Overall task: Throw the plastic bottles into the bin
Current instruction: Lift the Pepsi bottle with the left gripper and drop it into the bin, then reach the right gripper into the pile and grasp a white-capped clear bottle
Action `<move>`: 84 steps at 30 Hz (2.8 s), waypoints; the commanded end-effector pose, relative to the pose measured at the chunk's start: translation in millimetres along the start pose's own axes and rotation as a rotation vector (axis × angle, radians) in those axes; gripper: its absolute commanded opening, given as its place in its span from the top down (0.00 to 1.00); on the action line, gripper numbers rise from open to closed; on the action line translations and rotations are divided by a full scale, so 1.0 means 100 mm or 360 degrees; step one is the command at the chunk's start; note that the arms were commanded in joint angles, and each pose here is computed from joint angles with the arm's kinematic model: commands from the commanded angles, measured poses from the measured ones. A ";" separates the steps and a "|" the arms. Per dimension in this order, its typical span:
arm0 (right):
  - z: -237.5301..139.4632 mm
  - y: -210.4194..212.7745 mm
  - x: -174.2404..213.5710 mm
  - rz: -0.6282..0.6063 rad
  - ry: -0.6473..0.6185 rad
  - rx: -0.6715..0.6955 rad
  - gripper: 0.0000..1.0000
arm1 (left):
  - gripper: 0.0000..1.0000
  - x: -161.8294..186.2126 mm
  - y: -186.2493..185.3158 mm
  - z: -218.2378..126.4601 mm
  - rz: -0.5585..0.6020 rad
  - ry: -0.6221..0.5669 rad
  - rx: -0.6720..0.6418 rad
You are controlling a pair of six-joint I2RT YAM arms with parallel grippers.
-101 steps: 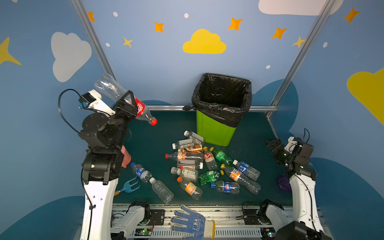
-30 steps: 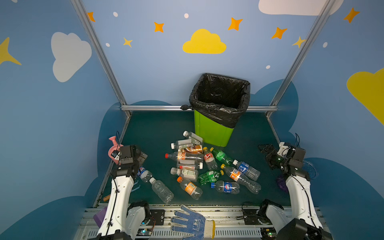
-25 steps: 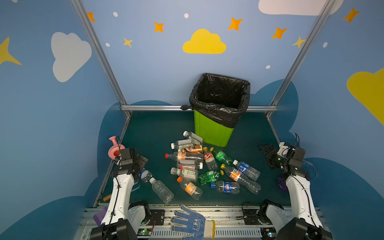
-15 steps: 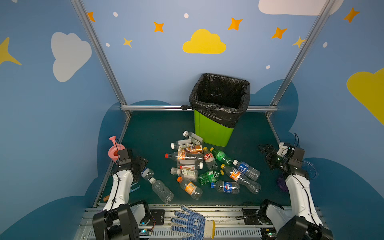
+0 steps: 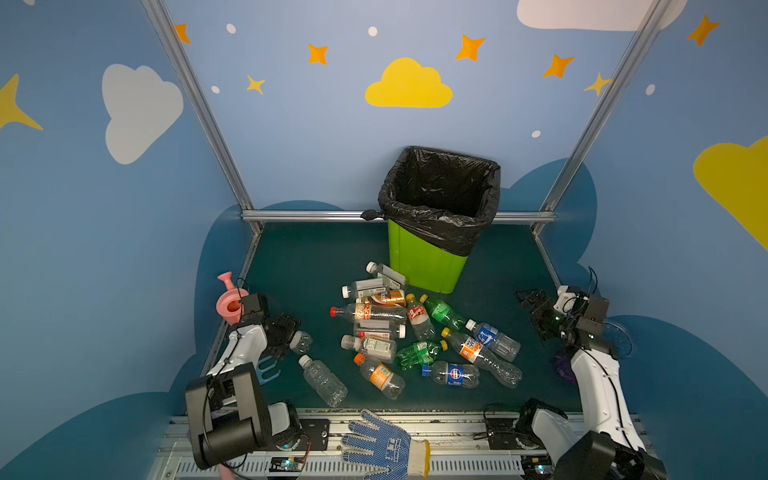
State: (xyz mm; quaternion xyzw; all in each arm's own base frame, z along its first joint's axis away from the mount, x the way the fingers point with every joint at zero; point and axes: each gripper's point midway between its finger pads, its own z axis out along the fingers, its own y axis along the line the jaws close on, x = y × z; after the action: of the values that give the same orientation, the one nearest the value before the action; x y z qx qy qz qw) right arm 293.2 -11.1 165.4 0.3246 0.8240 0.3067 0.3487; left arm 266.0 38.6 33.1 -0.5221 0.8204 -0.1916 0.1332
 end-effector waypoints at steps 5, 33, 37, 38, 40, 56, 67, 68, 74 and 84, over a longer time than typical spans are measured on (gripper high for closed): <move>-0.01 -0.03 -0.01 -0.0023 -0.0021 0.0027 0.02 | 0.40 -0.07 -0.23 0.08 0.0030 0.0056 0.0132; -0.26 0.14 -0.36 -0.0068 -0.0230 0.0021 0.02 | 0.52 -0.64 -2.90 -4.53 0.0418 -0.1369 0.1830; -0.32 0.20 -0.39 -0.0069 -0.0259 -0.0013 0.02 | 0.53 -0.11 -3.63 -4.54 0.0685 -0.1326 0.1932; -0.32 0.22 -0.39 -0.0066 -0.0257 -0.0029 0.02 | 0.52 0.13 -3.90 -4.40 0.0798 -0.1250 0.1936; -0.32 0.26 -0.39 -0.0064 -0.0250 -0.0068 0.02 | 0.47 0.73 -4.45 -4.00 0.1076 -0.1001 0.1885; -0.38 0.28 -0.20 -0.0084 -0.0184 -0.0123 0.02 | 0.00 1.55 -4.93 -4.47 0.1473 -0.1130 0.2000; -0.39 0.37 -0.12 -0.0124 -0.0136 -0.0191 0.02 | 0.00 1.29 -4.48 -3.65 0.1418 -0.1094 0.1644; -0.40 0.43 -0.12 -0.0149 -0.0126 -0.0213 0.02 | 0.00 1.17 -4.39 -3.50 0.1390 -0.1079 0.1570; -0.39 0.81 -0.01 -0.0341 -0.0108 -0.0233 0.02 | 0.00 0.42 -3.60 -2.95 0.1088 -0.1058 0.1301; -0.22 1.46 0.77 -0.0644 0.0084 -0.0347 0.04 | 0.00 -0.13 -2.22 -2.11 0.0840 -0.1015 0.0825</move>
State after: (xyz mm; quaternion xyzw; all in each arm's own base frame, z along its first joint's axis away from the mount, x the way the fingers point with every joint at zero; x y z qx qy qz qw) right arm 276.3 121.6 250.2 0.0994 0.8447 0.3469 0.3953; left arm 367.4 -6.9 351.0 -0.2558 0.7600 -0.1836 0.5686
